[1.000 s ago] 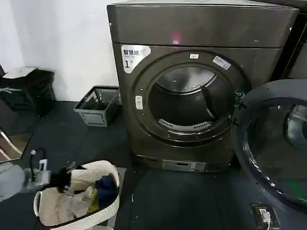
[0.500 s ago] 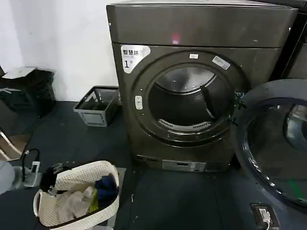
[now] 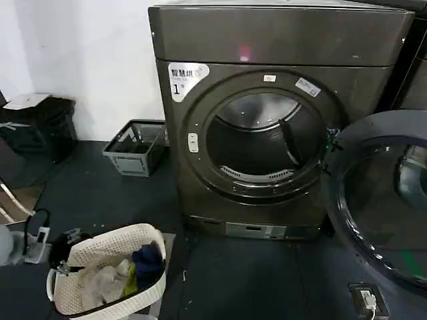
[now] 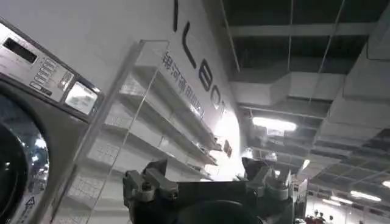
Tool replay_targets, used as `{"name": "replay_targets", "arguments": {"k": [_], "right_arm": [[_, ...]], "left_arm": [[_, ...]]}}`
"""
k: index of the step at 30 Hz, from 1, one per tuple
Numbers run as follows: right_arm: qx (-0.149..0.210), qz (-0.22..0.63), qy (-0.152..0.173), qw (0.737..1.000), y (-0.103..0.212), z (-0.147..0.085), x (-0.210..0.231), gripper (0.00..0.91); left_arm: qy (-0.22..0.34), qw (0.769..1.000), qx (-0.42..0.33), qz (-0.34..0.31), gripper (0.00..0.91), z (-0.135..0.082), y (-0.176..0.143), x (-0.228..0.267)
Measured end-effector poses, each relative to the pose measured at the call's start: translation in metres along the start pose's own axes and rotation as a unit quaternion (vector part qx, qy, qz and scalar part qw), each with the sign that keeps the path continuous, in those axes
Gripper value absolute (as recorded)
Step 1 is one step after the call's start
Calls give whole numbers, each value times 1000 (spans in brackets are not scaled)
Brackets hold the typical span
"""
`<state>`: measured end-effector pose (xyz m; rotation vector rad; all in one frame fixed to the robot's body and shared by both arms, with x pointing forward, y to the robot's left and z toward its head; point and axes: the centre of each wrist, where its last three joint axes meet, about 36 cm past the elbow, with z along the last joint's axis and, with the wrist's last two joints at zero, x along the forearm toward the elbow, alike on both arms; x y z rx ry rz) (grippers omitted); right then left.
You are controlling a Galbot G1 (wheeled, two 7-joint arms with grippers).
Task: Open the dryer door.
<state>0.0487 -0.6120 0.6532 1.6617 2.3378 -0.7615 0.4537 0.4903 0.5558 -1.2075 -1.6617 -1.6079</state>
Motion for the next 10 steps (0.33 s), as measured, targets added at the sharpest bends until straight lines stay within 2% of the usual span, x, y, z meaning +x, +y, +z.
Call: {"name": "replay_targets", "arguments": {"k": [10], "right_arm": [[3,21,5,1000,-7,-4,3,907]], "left_arm": [[2,1000,-4,1,907,3,1,0]]}}
